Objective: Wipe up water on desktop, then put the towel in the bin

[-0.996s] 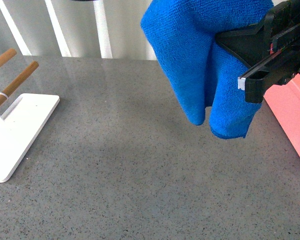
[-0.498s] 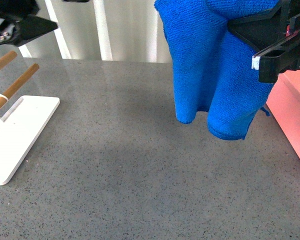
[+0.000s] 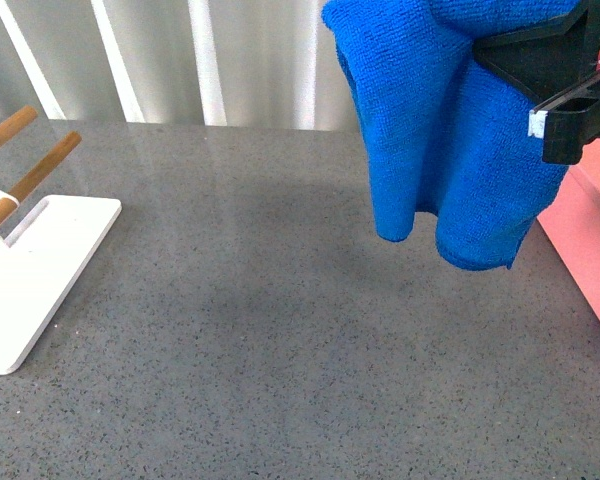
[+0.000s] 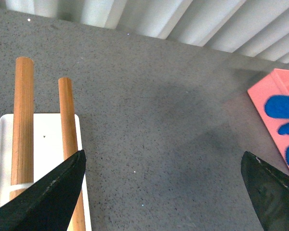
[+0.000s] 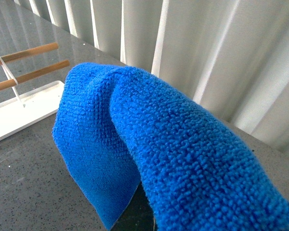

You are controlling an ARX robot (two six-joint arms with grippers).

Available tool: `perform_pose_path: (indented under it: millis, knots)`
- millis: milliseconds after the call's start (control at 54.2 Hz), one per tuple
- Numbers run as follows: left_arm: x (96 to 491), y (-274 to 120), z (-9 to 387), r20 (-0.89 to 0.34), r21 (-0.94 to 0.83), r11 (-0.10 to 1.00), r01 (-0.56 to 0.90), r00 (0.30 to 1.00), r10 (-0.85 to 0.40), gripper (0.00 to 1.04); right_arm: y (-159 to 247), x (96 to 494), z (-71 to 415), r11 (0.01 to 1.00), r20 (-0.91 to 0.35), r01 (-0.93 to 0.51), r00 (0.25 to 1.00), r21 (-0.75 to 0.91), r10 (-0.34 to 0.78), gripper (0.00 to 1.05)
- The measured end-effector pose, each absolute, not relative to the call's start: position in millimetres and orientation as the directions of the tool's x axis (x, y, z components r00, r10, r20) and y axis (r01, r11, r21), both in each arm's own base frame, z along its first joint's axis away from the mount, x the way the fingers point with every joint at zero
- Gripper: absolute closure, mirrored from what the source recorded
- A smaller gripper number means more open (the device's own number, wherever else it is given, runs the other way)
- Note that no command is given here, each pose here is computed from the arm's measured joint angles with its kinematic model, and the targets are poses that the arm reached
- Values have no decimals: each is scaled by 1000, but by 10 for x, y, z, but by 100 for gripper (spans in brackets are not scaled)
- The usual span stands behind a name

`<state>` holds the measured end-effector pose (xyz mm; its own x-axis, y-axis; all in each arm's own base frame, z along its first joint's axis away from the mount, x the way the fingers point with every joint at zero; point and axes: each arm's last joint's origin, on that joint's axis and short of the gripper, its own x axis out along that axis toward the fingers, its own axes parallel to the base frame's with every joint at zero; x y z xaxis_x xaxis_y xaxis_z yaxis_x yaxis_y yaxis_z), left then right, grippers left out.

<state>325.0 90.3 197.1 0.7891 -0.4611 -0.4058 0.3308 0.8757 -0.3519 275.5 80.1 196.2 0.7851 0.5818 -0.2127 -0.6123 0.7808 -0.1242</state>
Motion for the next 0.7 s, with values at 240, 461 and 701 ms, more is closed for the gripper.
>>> perform_pose_path:
  millis: [240, 461, 701]
  knots:
    - [2760, 1026, 2210, -326, -308, 849, 430, 790, -519, 7, 796, 2762, 1933, 781, -228, -609, 787, -135, 574, 101]
    - [2385, 803, 2004, -122, -12, 999, 53, 991, -54, 34, 821, 2770, 1888, 778, -245, -613, 783, -139, 573, 101]
    - [1958, 417, 1886, -6, 8, 1000, -3, 1000, 3, 80, 841, 2767, 1877, 779, -251, -610, 784, -141, 568, 101]
